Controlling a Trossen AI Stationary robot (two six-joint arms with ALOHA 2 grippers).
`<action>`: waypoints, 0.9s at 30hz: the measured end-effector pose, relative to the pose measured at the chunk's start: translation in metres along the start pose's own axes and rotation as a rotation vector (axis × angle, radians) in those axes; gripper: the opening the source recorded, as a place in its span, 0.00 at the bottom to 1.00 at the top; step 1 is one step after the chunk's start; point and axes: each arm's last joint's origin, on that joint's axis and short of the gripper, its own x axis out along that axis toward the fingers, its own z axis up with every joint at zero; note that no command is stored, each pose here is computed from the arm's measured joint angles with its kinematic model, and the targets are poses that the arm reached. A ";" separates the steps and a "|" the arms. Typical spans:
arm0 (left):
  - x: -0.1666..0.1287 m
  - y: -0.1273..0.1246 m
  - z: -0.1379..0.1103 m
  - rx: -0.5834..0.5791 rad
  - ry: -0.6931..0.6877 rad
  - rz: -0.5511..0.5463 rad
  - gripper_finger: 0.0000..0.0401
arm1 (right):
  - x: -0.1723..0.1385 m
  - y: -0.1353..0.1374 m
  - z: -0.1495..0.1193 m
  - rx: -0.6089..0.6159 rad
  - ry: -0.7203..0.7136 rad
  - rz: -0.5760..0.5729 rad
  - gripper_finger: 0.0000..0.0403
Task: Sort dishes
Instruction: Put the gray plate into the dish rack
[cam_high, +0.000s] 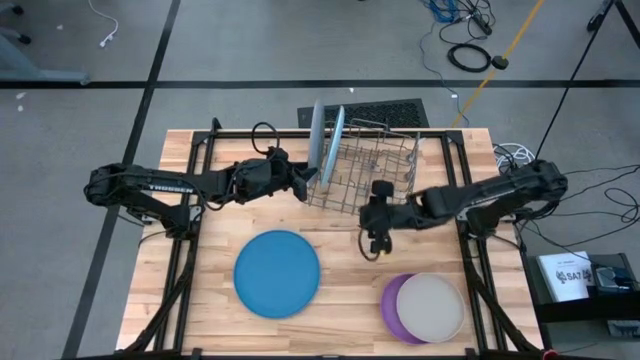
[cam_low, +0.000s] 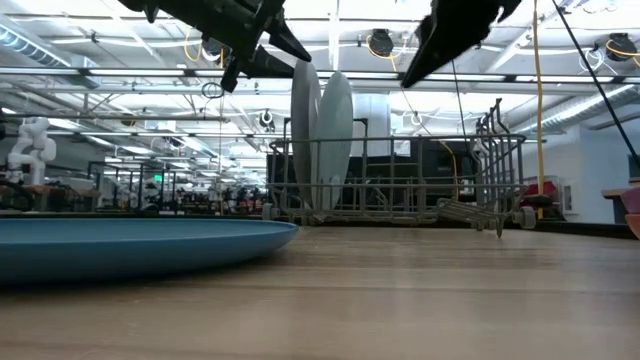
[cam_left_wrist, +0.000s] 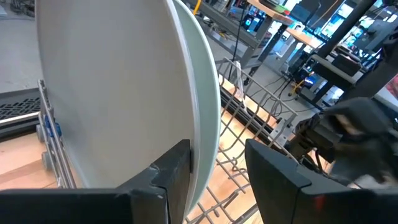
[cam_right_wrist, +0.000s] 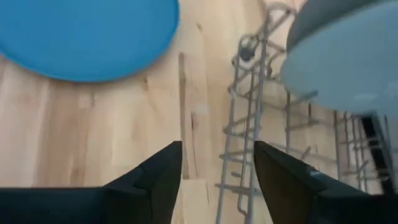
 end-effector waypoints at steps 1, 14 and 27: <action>0.000 0.000 0.000 0.000 0.000 0.000 0.39 | 0.003 -0.004 -0.002 0.009 0.013 -0.006 0.48; 0.000 0.000 0.000 0.001 0.000 0.000 0.39 | 0.040 -0.032 -0.023 0.078 0.091 0.047 0.35; 0.000 0.000 0.000 0.000 0.000 -0.003 0.39 | 0.063 -0.030 -0.025 0.029 0.125 0.074 0.07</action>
